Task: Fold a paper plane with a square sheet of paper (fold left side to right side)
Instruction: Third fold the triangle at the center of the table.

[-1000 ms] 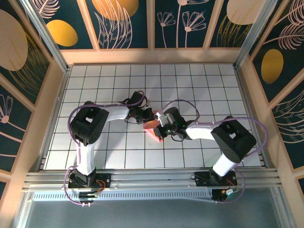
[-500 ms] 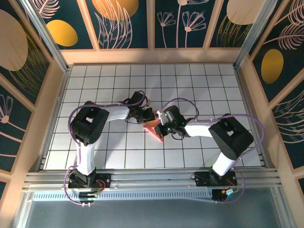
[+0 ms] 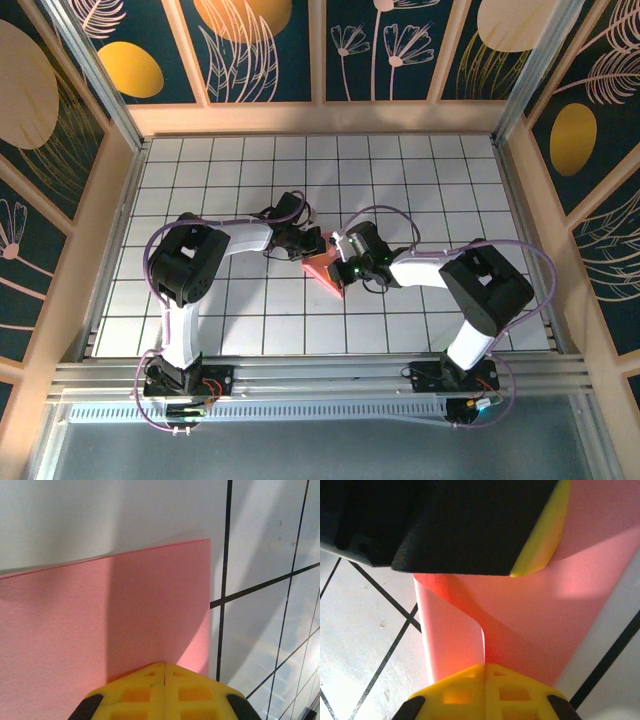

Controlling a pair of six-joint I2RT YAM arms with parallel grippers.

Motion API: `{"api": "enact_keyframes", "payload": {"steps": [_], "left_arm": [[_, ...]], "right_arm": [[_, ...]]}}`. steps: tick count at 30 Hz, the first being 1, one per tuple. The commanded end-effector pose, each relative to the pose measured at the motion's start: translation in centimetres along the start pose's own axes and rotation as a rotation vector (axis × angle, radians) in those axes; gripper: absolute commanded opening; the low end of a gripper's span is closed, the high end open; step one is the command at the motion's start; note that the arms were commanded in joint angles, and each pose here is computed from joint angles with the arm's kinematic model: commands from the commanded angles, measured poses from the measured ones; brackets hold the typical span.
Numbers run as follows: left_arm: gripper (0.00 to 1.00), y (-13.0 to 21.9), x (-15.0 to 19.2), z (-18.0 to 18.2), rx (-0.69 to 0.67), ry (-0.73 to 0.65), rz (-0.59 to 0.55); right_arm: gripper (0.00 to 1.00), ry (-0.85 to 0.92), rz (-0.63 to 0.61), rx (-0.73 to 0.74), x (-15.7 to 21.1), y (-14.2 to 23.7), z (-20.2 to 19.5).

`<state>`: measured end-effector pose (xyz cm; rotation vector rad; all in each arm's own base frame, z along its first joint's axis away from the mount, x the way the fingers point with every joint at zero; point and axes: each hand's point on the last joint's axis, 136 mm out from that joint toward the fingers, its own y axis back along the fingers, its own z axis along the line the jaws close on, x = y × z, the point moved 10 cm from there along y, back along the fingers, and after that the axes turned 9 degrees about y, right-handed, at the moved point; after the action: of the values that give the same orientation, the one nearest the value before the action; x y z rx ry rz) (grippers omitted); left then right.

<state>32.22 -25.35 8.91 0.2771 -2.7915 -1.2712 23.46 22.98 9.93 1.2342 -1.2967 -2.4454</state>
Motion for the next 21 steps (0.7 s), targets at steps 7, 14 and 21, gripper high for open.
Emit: {"api": "enact_keyframes", "payload": {"steps": [7,14,21], "left_arm": [[0.05,-1.26,0.81,1.63,-0.095,0.012,0.035],[0.05,-1.22,0.79,1.60,-0.095,0.011,0.033],[0.06,-1.11,0.79,1.52,-0.093,0.010,0.030]], "right_arm": [[0.00,0.000,-0.001,0.019,-0.49,0.03,-0.40],[0.00,-0.003,0.013,0.023,-0.20,-0.24,-0.54],[0.00,-0.011,0.035,0.027,0.22,-0.57,-0.70]]}}
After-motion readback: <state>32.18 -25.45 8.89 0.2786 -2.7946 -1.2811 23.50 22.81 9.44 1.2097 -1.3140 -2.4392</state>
